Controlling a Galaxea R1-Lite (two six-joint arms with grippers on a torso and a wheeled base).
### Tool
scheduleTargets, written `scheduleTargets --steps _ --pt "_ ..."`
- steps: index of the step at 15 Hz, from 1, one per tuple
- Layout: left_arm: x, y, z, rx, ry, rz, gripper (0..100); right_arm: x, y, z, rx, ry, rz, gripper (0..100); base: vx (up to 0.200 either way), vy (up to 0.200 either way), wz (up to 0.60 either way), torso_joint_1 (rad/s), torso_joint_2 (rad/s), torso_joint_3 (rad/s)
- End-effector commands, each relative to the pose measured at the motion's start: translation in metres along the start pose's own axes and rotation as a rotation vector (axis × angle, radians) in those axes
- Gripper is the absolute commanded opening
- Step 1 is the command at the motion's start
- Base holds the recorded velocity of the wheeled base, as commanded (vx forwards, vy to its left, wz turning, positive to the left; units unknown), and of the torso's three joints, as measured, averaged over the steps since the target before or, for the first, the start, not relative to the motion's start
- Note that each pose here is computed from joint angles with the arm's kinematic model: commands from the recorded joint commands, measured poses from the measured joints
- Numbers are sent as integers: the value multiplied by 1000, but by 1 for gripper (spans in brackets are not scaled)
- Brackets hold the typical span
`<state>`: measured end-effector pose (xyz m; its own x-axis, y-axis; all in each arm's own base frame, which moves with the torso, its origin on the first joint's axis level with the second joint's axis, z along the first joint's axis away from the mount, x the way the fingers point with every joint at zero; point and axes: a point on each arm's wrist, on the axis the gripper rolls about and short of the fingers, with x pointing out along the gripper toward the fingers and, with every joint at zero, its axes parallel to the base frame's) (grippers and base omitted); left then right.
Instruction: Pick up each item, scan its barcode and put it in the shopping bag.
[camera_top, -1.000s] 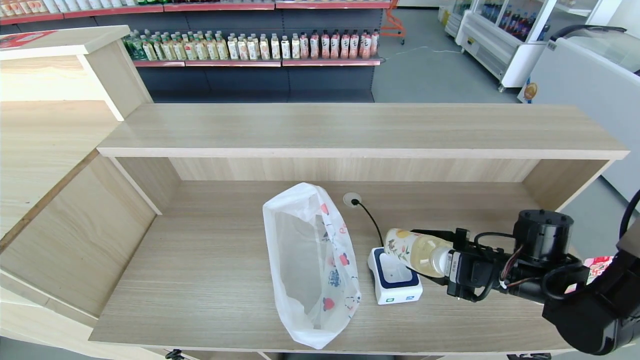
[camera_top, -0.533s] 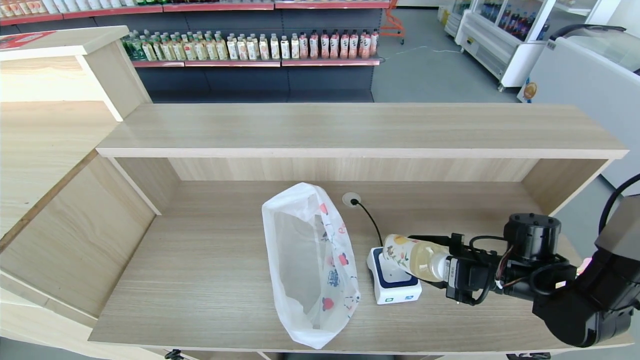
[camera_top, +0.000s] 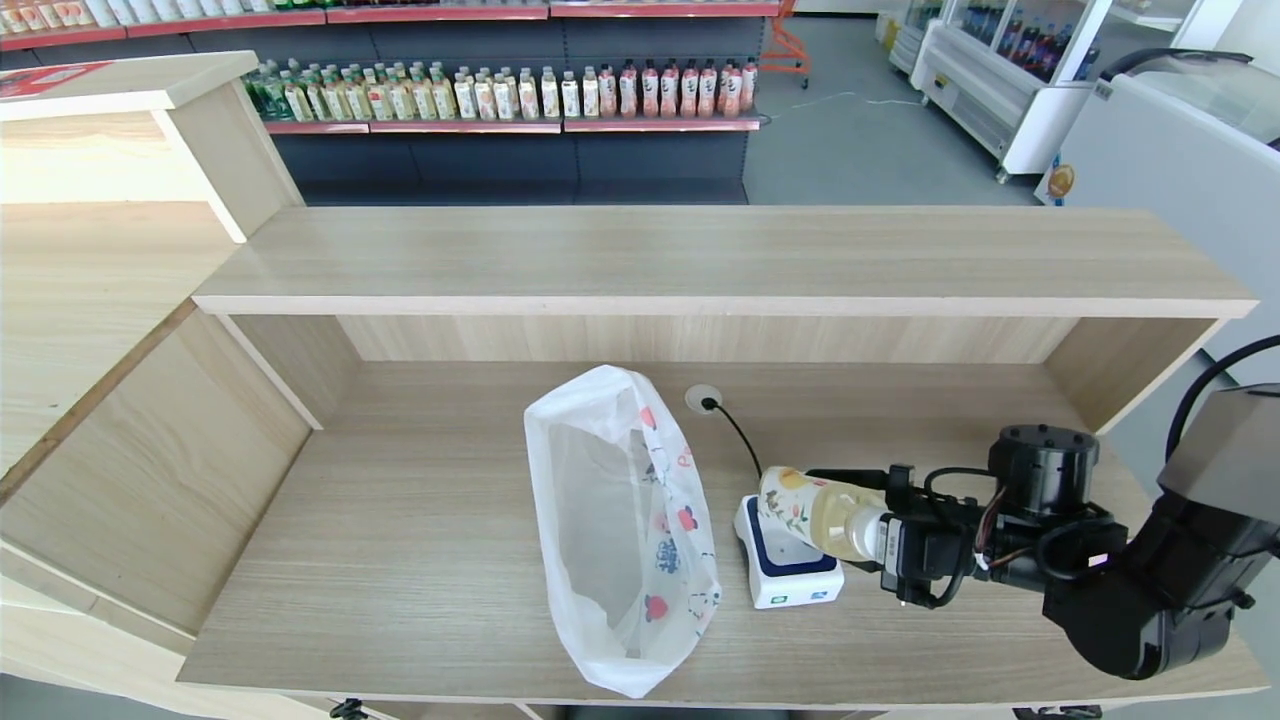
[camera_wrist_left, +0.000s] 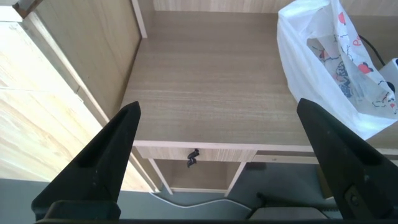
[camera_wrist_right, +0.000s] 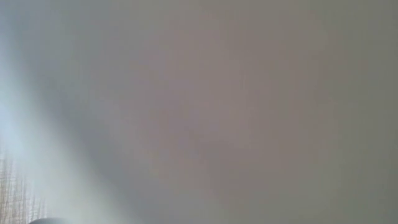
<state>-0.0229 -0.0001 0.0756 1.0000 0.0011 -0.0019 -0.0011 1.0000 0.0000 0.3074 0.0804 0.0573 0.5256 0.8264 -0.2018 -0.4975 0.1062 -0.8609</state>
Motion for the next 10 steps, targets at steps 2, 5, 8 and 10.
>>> scheduleTargets --steps 2,5,8,10 --pt "0 0 0 0 0 0 100 2 5 -4 3 3 14 0 0 0 0 0 0 0" --pt "0 0 0 0 0 0 100 3 7 -5 6 -2 21 0 0 0 0 0 0 0" --pt "0 0 0 0 0 0 100 4 7 -6 2 -2 19 0 0 0 0 0 0 0" --pt "0 0 0 0 0 0 100 4 5 -6 -7 -3 15 0 0 0 0 0 0 0"
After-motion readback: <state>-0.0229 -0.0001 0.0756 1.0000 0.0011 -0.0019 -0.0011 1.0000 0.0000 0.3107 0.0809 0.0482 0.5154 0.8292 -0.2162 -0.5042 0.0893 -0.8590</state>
